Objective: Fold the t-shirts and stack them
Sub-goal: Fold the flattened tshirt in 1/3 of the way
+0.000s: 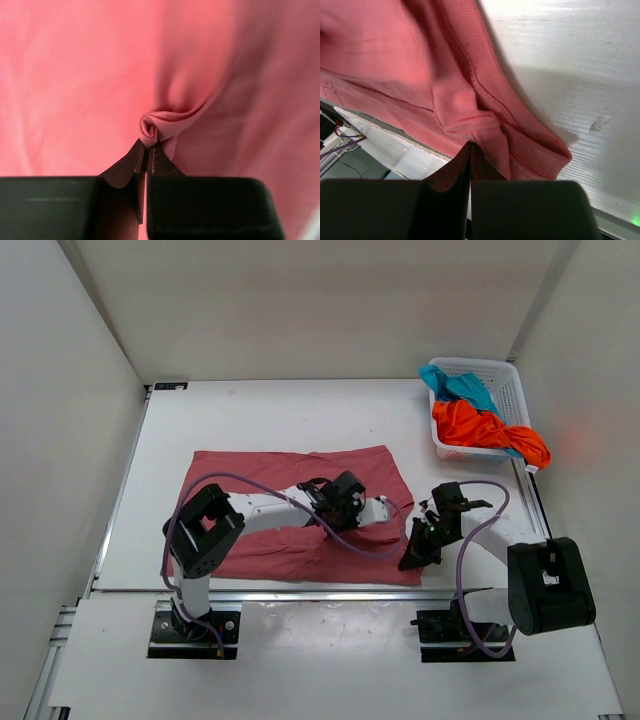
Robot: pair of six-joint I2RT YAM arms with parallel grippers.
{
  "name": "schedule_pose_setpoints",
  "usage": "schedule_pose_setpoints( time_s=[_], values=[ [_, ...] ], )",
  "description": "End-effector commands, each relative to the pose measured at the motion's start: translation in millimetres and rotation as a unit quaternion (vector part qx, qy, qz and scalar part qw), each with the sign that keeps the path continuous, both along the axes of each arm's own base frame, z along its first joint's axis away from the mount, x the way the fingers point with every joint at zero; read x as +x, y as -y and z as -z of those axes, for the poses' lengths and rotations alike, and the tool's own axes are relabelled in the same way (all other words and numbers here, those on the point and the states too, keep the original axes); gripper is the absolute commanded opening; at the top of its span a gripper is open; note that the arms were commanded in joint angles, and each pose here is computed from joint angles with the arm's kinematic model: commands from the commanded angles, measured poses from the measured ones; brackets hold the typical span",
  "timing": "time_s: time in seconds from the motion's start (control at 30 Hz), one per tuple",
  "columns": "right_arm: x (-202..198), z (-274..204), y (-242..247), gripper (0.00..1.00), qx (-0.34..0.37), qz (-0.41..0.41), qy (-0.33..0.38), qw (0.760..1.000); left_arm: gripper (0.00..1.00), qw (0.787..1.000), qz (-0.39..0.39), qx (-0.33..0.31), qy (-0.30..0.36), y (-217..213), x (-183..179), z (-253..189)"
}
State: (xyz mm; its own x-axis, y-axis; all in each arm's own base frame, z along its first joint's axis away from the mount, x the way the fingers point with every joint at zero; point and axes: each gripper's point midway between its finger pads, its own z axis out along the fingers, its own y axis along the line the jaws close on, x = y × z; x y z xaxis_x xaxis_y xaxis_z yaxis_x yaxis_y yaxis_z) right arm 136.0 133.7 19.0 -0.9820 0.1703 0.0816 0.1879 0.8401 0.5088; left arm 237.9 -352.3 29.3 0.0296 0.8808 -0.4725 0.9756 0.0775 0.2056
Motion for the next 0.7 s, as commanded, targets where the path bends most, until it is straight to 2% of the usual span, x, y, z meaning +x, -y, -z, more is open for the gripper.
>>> schedule_pose_setpoints(
  time_s=[0.0, 0.17, 0.3, 0.37, 0.47, 0.6, 0.67],
  values=[
    [-4, 5, 1, 0.0, -0.004, -0.002, -0.013, 1.0, 0.0, 0.993, -0.1, -0.053, 0.025, -11, 27, -29],
    [-2, 4, 0, 0.0, -0.004, -0.008, -0.011, 1.0, 0.03, 0.987, -0.152, -0.059, 0.001, -24, 31, -22],
    [-1, 5, 2, 0.0, -0.01, -0.003, -0.014, 1.0, 0.06, 0.979, -0.2, -0.048, 0.009, -42, 39, -16],
    [-4, 4, 1, 0.0, -0.006, -0.006, -0.016, 1.0, 0.17, 0.974, -0.219, -0.049, 0.013, -48, 45, -17],
    [1, 2, 1, 0.0, -0.002, -0.003, -0.006, 1.0, 0.25, 0.969, -0.242, -0.047, 0.02, -58, 53, -19],
    [4, -2, 2, 0.0, 0.0, -0.001, 0.008, 1.0, 0.3, 0.96, -0.277, -0.039, 0.035, -69, 62, -24],
    [7, -6, 2, 0.02, 0.004, -0.001, 0.021, 1.0, 0.37, 0.957, -0.287, -0.041, 0.025, -72, 64, -28]
  ],
)
